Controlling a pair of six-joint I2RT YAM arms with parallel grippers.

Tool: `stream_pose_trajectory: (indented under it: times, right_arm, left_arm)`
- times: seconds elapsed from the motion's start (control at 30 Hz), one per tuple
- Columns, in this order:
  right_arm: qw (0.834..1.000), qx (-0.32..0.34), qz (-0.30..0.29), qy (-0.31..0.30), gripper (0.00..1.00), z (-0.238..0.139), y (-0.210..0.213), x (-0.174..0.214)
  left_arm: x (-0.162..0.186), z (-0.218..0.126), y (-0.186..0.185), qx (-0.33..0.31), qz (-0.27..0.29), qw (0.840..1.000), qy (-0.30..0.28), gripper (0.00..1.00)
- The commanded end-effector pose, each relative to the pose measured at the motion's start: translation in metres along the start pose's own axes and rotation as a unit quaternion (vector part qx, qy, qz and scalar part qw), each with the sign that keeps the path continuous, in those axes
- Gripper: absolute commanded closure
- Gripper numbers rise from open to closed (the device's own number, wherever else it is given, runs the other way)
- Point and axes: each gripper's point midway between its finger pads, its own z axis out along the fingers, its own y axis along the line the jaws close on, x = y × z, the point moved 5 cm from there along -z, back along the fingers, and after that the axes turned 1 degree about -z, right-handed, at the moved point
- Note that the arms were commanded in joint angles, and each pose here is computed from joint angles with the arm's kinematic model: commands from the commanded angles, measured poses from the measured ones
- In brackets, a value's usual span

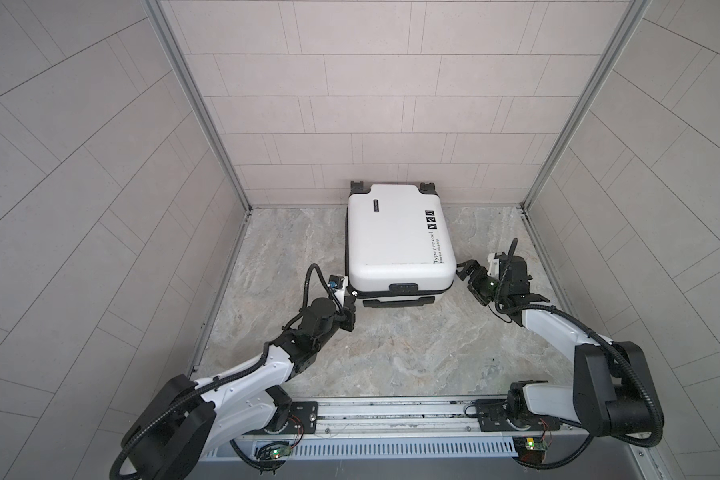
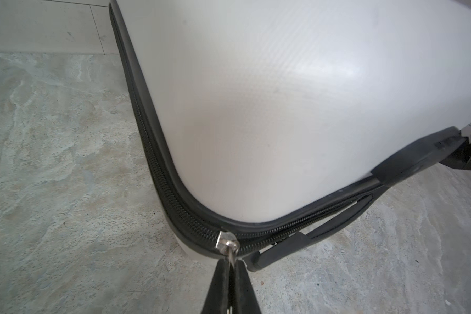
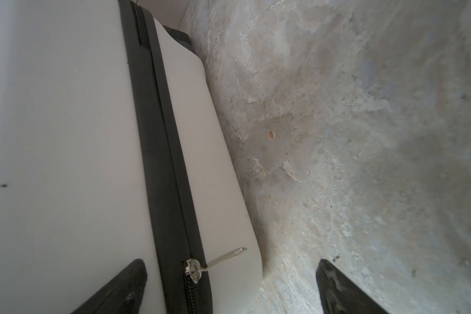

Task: Pack the luggage
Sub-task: 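Hold the zipper pull with left gripper while right moves to near handle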

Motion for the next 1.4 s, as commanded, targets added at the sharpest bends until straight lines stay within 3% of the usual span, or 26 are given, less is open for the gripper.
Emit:
stream_pose_trajectory:
  times: [0.0,0.23,0.67,0.77,1.03,1.23,1.37]
  right_arm:
    - [0.999,-0.040,-0.009,-0.002,0.00,-0.004,0.021,0.006]
    - [0.998,-0.049,-0.017,0.029,0.02,0.014,0.034,0.032]
    - [0.995,-0.060,-0.040,0.063,0.23,0.033,0.049,0.090]
    - [0.995,-0.056,-0.042,0.065,0.28,0.033,0.046,0.094]
    - [0.997,-0.025,-0.055,0.049,0.30,0.022,0.025,0.083]
    - [0.994,-0.045,-0.064,0.076,0.45,0.025,0.026,0.088]
    - [0.995,-0.045,-0.064,0.065,0.43,0.014,0.014,0.097]
  left_arm:
    - [-0.024,-0.007,-0.007,0.003,0.028,0.998,-0.059,1.00]
    - [-0.020,-0.006,-0.015,0.021,0.033,0.998,-0.052,1.00]
    - [-0.013,0.008,-0.037,0.045,0.003,0.996,-0.071,1.00]
    - [-0.015,0.011,-0.035,0.034,-0.006,0.996,-0.080,1.00]
    - [-0.015,0.006,-0.016,-0.024,-0.027,0.993,-0.111,1.00]
    - [-0.017,0.002,-0.010,-0.037,-0.035,0.992,-0.117,1.00]
    - [-0.017,0.004,-0.010,-0.036,-0.029,0.993,-0.107,1.00]
